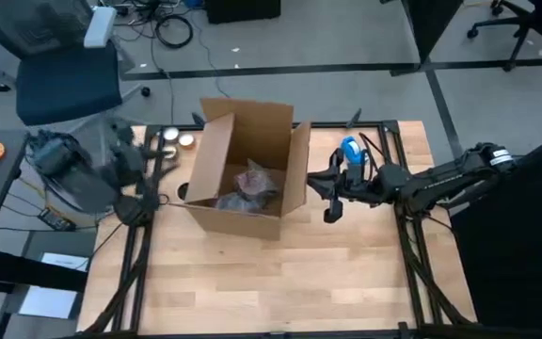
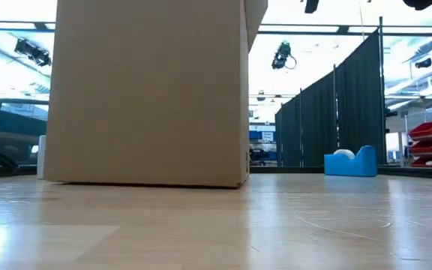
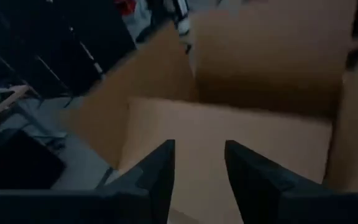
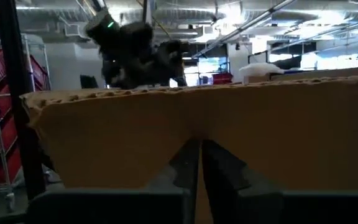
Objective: Wrap mug
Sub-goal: Close the cardboard box
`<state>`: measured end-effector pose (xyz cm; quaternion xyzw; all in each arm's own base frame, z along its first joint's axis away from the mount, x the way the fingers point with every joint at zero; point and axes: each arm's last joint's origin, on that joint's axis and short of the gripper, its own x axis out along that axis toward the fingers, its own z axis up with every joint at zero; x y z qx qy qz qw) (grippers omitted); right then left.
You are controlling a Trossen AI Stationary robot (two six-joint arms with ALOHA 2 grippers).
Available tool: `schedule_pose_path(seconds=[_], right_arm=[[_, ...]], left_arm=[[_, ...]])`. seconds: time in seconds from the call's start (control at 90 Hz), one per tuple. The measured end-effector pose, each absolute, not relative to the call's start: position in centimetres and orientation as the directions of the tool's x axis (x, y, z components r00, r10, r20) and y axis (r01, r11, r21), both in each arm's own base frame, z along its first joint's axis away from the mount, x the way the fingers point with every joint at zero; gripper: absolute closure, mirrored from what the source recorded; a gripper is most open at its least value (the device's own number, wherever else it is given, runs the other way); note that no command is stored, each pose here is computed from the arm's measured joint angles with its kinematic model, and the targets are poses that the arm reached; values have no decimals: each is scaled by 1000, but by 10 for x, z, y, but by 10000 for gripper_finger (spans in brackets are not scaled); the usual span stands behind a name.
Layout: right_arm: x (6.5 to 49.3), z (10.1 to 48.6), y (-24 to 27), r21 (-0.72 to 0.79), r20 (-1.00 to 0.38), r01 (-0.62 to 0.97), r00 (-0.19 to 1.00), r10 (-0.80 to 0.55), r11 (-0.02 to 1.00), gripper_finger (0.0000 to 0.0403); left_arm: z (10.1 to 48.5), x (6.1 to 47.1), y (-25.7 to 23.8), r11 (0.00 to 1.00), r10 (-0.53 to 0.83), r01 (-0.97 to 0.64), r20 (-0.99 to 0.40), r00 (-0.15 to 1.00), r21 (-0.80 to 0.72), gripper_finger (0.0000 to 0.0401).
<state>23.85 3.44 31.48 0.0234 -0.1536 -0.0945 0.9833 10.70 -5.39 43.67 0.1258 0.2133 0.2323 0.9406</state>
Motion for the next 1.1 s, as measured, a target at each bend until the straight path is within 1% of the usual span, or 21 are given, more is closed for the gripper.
schedule_pose_path(seconds=[0.089,0.167,0.267,0.356,0.467,0.567,0.644,0.711,0.789,0.867,0.922,0.989,1.056,1.1], right_arm=[[239,315,34,80,298,179,935,-194,981,403],[239,315,34,80,298,179,935,-195,981,403],[239,315,34,80,298,180,934,-196,980,403],[239,315,34,92,299,177,934,-196,980,403],[238,315,34,99,300,174,934,-196,980,403],[238,315,34,101,303,173,933,-196,980,403],[238,315,35,101,303,169,933,-192,980,403],[238,315,35,104,303,167,933,-192,980,403],[238,315,36,124,302,156,935,-187,980,403],[238,314,37,121,293,153,939,-182,981,403],[238,313,39,117,282,150,943,-177,982,403],[239,312,39,112,268,148,948,-173,983,403],[239,310,40,105,252,149,953,-171,983,403],[239,309,40,103,245,150,954,-171,983,403]], left_arm=[[415,117,-55,827,544,-411,-363,757,383,275],[403,123,-55,827,556,-445,-380,739,344,275],[393,126,-55,852,513,-376,-440,737,364,275],[395,135,-62,899,425,-309,-448,786,311,275],[395,148,-71,957,264,-170,-462,847,236,275],[389,162,-80,982,136,-58,-460,878,180,275],[384,172,-87,986,80,-2,-461,884,167,275],[383,175,-90,983,64,29,-488,871,180,275],[400,169,-88,983,49,47,-496,867,178,275],[426,156,-82,985,30,56,-484,874,163,275],[449,147,-77,984,14,65,-440,898,164,275],[475,133,-68,975,15,67,-367,930,210,275],[495,118,-56,954,72,18,-289,955,298,275],[503,108,-47,932,158,-66,-234,959,357,275]])
